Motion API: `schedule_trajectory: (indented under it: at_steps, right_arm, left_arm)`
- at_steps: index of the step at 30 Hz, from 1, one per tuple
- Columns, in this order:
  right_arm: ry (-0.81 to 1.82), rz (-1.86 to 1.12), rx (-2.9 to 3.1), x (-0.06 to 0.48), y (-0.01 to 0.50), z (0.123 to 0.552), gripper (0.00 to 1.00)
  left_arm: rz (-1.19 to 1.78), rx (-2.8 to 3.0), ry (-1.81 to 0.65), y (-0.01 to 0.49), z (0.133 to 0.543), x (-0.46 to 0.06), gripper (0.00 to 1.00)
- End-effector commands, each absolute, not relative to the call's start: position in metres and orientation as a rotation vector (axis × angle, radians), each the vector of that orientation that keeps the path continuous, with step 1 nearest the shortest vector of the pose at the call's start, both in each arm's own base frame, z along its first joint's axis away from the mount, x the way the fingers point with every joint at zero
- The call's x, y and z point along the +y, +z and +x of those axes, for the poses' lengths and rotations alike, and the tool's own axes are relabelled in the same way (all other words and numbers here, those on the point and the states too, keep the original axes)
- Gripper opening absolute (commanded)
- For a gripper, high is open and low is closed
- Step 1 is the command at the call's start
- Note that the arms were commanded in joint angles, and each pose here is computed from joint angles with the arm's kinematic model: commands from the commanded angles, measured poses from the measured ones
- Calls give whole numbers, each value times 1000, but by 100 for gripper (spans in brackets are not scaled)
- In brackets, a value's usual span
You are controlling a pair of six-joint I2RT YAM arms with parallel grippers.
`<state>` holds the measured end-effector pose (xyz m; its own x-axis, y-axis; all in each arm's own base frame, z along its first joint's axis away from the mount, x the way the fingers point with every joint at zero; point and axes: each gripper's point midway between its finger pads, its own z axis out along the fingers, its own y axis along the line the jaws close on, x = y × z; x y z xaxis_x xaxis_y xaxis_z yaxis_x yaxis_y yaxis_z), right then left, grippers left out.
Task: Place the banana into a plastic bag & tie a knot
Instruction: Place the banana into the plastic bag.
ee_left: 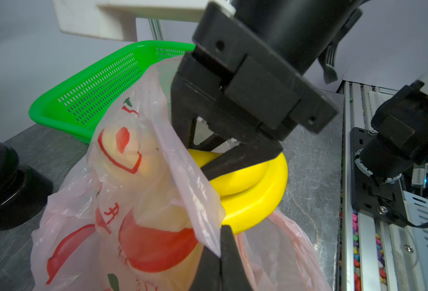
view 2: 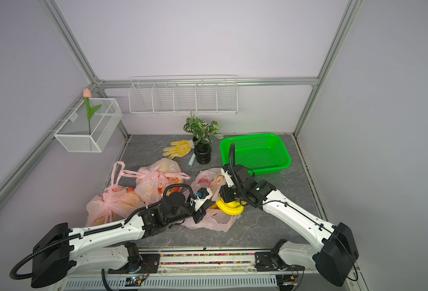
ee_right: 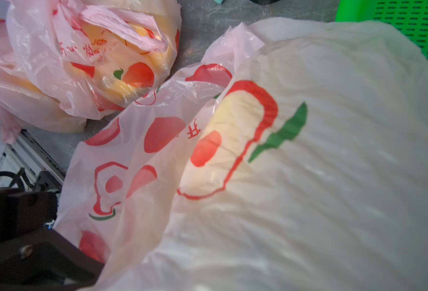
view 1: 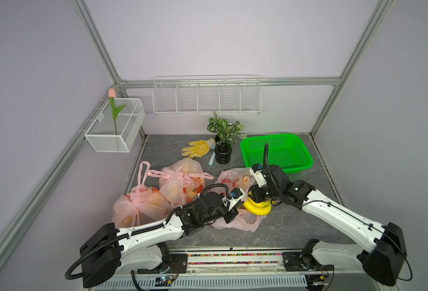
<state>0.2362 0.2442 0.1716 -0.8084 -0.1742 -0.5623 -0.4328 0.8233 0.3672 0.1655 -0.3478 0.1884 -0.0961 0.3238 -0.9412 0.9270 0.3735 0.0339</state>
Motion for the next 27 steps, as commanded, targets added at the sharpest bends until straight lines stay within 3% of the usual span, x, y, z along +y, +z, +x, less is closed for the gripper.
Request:
schedule_trajectory:
  at_steps: [1, 11, 20, 22, 27]
  right_arm:
    - [849, -296, 2317, 258, 212, 252, 30]
    - [1129, -14, 2188, 286, 201, 274, 29]
    - [1081, 33, 2172, 304, 180, 278, 30]
    - [1079, 14, 2171, 307, 179, 275, 36]
    - [1058, -94, 2148, 305, 196, 269, 69]
  left_arm:
    - [1125, 1546, -832, 208, 158, -358, 0]
    - [1088, 1481, -963, 223, 144, -372, 0]
    - [968, 1509, -957, 226, 154, -362, 0]
    - [900, 1532, -914, 227, 163, -352, 0]
    - [704, 1582, -855, 230, 190, -315, 0]
